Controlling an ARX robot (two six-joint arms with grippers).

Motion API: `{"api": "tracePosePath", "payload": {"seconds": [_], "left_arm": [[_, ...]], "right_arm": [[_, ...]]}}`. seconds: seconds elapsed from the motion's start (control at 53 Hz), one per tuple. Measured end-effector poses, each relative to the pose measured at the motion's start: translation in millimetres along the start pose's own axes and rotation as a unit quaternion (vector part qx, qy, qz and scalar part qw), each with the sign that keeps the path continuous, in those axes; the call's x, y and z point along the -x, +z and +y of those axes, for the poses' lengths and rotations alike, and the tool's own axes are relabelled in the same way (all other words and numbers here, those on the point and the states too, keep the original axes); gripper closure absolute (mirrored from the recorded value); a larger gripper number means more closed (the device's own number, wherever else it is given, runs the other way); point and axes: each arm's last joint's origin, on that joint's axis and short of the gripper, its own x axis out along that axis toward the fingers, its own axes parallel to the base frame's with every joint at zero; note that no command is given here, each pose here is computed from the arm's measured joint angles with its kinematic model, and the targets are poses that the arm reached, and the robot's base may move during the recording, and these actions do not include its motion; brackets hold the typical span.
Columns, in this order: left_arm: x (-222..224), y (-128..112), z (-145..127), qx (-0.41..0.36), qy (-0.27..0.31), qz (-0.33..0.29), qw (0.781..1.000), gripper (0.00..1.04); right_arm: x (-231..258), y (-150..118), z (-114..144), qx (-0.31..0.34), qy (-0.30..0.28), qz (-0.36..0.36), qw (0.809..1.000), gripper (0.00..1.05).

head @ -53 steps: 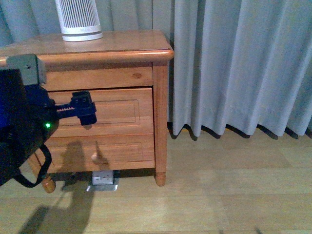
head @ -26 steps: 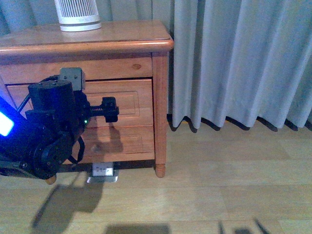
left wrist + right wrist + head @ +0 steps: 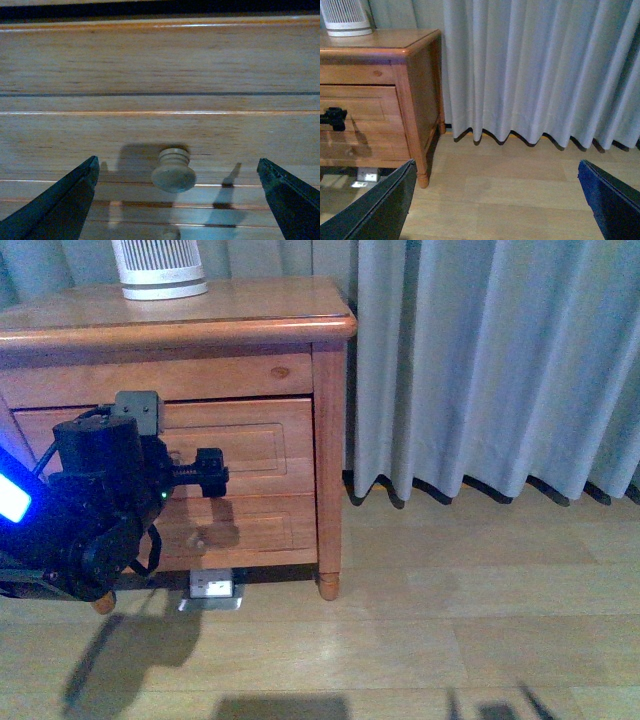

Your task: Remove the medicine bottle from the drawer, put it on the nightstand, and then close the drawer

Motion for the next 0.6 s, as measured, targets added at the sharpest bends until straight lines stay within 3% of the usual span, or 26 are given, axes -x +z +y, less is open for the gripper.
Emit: {"api": "tracePosePath", "payload": {"seconds": [0.604], "left_arm": [[-6.1, -1.6, 0.1, 0.007, 0.000, 0.013, 1.000, 0.07]], "right_arm": [[0.0, 0.0, 0.0, 0.000, 0.000, 0.000, 1.000, 0.07]]}}
